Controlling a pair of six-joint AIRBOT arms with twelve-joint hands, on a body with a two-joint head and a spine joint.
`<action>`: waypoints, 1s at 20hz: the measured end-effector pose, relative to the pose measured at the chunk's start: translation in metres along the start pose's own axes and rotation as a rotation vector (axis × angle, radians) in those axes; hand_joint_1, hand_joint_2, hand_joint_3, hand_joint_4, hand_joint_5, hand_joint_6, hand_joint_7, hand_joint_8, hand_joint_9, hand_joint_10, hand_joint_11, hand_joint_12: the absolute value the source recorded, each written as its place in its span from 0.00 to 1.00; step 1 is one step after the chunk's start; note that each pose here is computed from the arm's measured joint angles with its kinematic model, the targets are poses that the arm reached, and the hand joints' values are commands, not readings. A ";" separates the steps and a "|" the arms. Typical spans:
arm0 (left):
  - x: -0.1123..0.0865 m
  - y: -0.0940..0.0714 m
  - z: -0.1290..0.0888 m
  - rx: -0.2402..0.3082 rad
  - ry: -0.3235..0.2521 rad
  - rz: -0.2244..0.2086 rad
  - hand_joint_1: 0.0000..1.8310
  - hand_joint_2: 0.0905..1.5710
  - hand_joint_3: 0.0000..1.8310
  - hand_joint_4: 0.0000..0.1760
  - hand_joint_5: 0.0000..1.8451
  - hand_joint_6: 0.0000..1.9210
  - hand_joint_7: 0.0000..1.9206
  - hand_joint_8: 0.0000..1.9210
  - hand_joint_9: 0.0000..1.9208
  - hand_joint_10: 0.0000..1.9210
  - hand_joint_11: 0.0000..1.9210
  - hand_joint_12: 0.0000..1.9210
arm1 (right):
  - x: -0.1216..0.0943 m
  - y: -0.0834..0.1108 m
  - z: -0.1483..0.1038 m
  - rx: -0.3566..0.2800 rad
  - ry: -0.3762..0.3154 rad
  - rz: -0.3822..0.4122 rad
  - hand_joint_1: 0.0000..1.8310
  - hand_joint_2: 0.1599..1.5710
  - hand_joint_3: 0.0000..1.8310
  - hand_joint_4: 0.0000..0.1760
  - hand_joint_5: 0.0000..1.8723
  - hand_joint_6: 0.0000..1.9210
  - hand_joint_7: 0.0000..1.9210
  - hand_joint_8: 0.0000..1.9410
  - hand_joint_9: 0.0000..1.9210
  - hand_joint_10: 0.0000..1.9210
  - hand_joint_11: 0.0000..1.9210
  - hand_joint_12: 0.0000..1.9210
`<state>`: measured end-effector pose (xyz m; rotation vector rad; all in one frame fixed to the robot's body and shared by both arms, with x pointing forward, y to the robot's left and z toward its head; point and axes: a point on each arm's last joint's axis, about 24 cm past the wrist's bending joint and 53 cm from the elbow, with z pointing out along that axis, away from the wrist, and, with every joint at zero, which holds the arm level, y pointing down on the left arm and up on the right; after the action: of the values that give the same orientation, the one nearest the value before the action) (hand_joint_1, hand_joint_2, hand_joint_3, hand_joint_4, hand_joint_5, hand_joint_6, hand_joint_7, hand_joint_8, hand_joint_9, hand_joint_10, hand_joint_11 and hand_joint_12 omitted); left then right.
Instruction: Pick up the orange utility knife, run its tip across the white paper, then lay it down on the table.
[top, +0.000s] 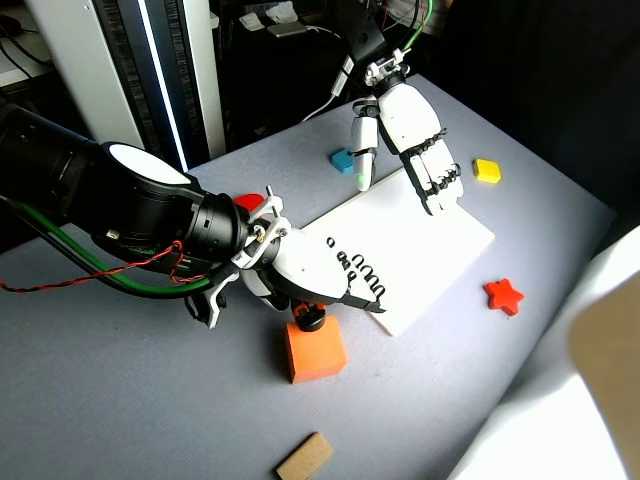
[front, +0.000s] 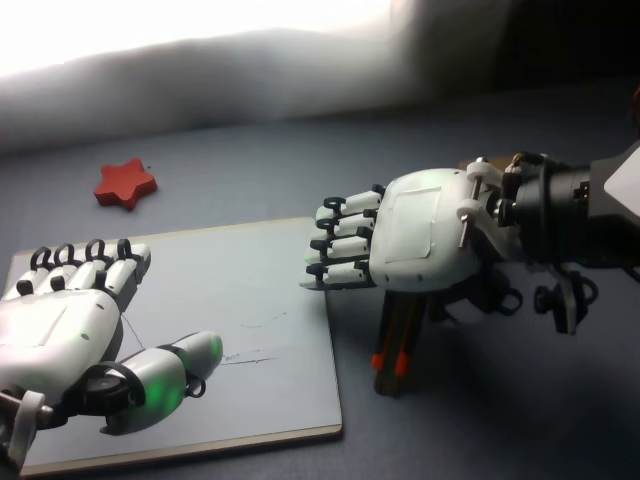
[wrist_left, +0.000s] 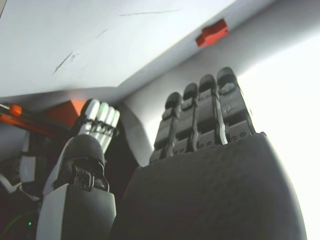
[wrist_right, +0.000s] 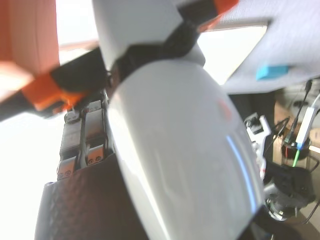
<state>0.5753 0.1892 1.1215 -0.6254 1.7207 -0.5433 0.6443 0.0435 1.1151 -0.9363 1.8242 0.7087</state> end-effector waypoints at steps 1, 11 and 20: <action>0.002 0.000 0.000 0.001 0.004 -0.002 0.00 0.78 0.00 0.00 0.00 0.00 0.00 0.00 0.00 0.00 0.00 0.00 | 0.001 0.000 0.001 0.000 0.001 -0.001 0.62 0.65 0.00 0.00 0.00 0.00 0.00 0.00 0.00 0.00 0.00 0.00; 0.002 -0.002 0.001 0.002 0.003 -0.007 0.00 0.78 0.00 0.00 0.00 0.00 0.00 0.00 0.00 0.00 0.00 0.00 | 0.008 -0.002 0.006 0.024 0.000 -0.005 0.62 0.70 0.01 0.00 0.00 0.00 0.00 0.00 0.00 0.00 0.00 0.00; 0.003 -0.002 0.002 0.003 0.003 -0.006 0.00 0.78 0.00 0.00 0.00 0.00 0.00 0.00 0.00 0.00 0.00 0.00 | 0.008 -0.006 0.007 0.048 -0.012 0.034 0.73 0.57 0.38 0.41 0.58 0.98 0.61 1.00 0.64 1.00 0.62 1.00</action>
<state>0.5766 0.1857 1.1207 -0.6279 1.7206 -0.5511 0.6506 0.0435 1.1040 -0.8700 1.8421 0.6868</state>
